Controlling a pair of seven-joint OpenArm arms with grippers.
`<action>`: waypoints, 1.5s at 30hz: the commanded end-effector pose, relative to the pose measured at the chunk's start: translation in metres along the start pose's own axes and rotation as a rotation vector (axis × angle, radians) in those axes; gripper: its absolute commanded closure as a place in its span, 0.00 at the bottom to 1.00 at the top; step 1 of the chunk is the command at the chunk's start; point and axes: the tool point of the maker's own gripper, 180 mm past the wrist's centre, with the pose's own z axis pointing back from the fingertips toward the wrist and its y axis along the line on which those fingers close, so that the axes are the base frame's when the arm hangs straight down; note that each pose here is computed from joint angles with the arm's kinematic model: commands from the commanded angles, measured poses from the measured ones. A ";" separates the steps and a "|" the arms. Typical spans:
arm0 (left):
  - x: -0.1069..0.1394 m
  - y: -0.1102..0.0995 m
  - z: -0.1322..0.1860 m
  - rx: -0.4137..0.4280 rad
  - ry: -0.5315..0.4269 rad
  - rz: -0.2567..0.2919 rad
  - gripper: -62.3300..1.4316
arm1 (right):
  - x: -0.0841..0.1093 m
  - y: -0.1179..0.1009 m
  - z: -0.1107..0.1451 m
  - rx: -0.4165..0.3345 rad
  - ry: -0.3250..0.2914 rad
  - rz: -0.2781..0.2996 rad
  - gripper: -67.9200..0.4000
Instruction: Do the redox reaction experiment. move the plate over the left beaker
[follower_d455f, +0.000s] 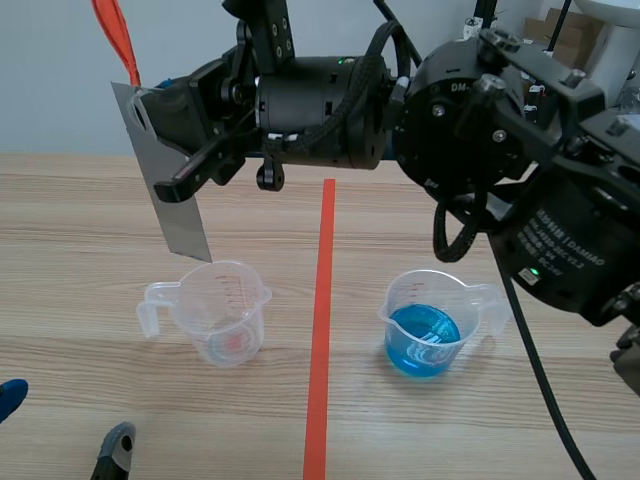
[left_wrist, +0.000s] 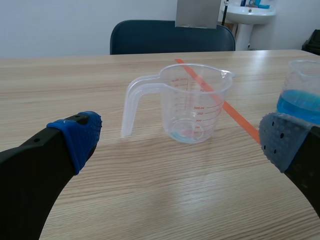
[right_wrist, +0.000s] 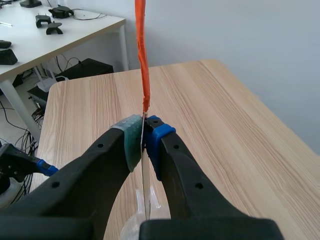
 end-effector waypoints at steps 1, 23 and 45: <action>0.006 0.000 0.000 0.006 -0.025 0.004 0.00 | 0.005 0.000 0.002 -0.006 -0.029 0.003 0.99; 0.004 0.001 0.001 0.007 -0.016 0.005 0.00 | 0.014 0.002 0.002 -0.012 -0.097 0.027 0.99; 0.003 0.001 0.002 0.007 -0.013 0.005 0.00 | 0.013 0.002 0.002 -0.013 -0.096 0.027 0.99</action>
